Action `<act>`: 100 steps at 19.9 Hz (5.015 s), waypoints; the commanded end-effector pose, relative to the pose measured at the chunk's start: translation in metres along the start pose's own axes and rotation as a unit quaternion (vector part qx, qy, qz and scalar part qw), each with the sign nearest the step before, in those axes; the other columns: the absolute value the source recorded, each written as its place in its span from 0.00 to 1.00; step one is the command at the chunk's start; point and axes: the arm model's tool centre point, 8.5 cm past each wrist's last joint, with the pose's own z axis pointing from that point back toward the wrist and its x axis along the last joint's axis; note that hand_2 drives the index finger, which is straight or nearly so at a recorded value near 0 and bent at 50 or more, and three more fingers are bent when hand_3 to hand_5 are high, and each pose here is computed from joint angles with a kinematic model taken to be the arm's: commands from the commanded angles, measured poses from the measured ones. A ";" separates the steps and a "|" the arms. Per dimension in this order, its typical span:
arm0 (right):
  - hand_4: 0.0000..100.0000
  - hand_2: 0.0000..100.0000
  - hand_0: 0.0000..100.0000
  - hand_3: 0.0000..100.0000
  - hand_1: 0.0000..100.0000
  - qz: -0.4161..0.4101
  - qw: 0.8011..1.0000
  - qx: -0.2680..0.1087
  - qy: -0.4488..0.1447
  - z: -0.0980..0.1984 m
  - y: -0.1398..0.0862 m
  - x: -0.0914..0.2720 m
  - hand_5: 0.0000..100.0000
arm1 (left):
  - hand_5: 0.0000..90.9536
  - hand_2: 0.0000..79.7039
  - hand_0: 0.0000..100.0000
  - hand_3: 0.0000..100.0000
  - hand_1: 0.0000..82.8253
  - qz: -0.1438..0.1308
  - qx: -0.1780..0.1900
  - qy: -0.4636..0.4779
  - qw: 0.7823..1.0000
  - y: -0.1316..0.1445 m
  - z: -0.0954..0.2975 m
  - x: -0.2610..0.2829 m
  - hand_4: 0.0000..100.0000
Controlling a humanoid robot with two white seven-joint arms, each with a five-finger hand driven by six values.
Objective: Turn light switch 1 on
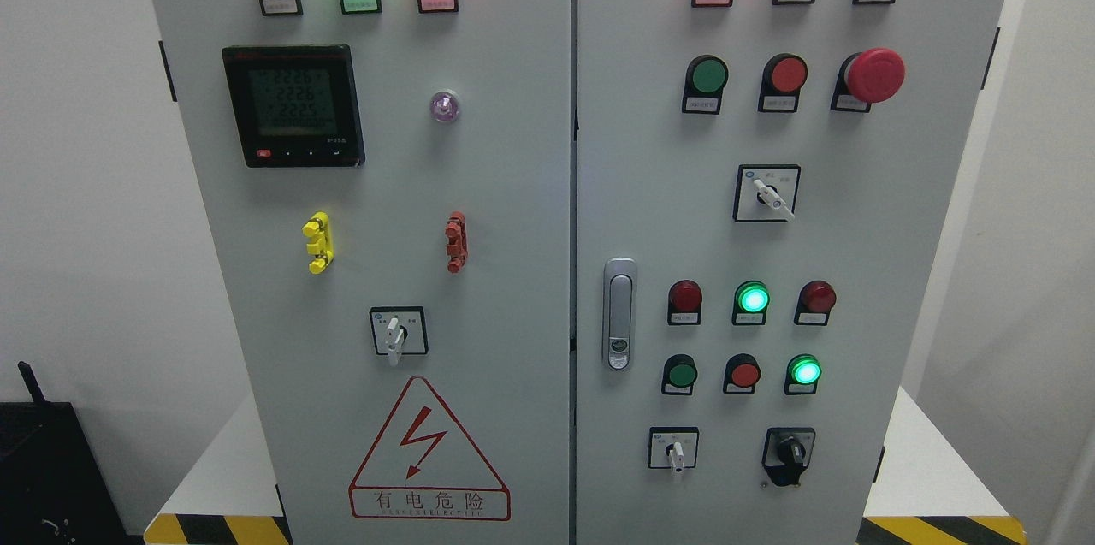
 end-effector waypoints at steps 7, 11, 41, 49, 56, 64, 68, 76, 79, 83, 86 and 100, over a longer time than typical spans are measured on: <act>0.00 0.00 0.31 0.00 0.00 0.000 1.000 0.000 0.000 0.000 0.000 0.000 0.00 | 0.00 0.00 0.30 0.00 0.21 -0.112 0.041 -0.311 0.943 0.035 0.086 0.169 0.00; 0.00 0.00 0.31 0.00 0.00 0.000 1.000 0.000 0.000 0.000 0.000 0.000 0.00 | 0.00 0.00 0.31 0.00 0.24 -0.115 0.052 -0.398 0.909 0.036 0.125 0.221 0.17; 0.00 0.00 0.31 0.00 0.00 0.000 1.000 0.000 0.000 0.000 0.000 0.000 0.00 | 0.95 0.49 0.21 0.75 0.71 0.014 0.086 -0.698 0.711 0.002 0.326 0.414 0.88; 0.00 0.00 0.31 0.00 0.00 0.000 1.000 0.000 0.000 0.000 0.000 0.000 0.00 | 0.96 0.57 0.00 0.83 0.84 0.037 0.080 -0.715 0.693 -0.012 0.352 0.455 0.90; 0.00 0.00 0.31 0.00 0.00 0.000 1.000 0.000 0.000 0.000 0.000 0.000 0.00 | 0.96 0.57 0.00 0.84 0.85 0.057 0.069 -0.709 0.699 -0.049 0.362 0.474 0.90; 0.00 0.00 0.31 0.00 0.00 0.000 1.000 0.000 0.000 0.000 0.000 0.000 0.00 | 0.96 0.57 0.00 0.84 0.84 0.075 0.085 -0.700 0.705 -0.057 0.369 0.488 0.89; 0.00 0.00 0.31 0.00 0.00 0.000 1.000 0.000 0.000 0.000 0.000 0.000 0.00 | 0.96 0.57 0.00 0.83 0.84 0.083 0.091 -0.704 0.699 -0.057 0.377 0.495 0.89; 0.00 0.00 0.31 0.00 0.00 0.000 1.000 0.000 -0.001 0.000 0.000 0.001 0.00 | 0.96 0.58 0.02 0.83 0.84 0.088 0.112 -0.702 0.698 -0.054 0.395 0.512 0.90; 0.00 0.00 0.31 0.00 0.00 0.000 1.000 0.000 0.000 0.000 0.000 0.000 0.00 | 0.96 0.58 0.03 0.83 0.84 0.098 0.121 -0.704 0.692 -0.050 0.399 0.515 0.90; 0.00 0.00 0.31 0.00 0.00 0.000 1.000 0.000 -0.001 0.000 0.000 0.001 0.00 | 0.96 0.58 0.04 0.84 0.85 0.107 0.129 -0.708 0.686 -0.042 0.404 0.518 0.90; 0.00 0.00 0.31 0.00 0.00 0.000 1.000 0.000 0.000 0.000 0.000 0.000 0.00 | 0.96 0.58 0.04 0.84 0.85 0.114 0.135 -0.708 0.684 -0.036 0.410 0.522 0.90; 0.00 0.00 0.31 0.00 0.00 0.000 1.000 0.000 0.000 0.000 0.000 0.000 0.00 | 0.96 0.58 0.07 0.85 0.86 0.114 0.130 -0.701 0.692 -0.039 0.412 0.537 0.90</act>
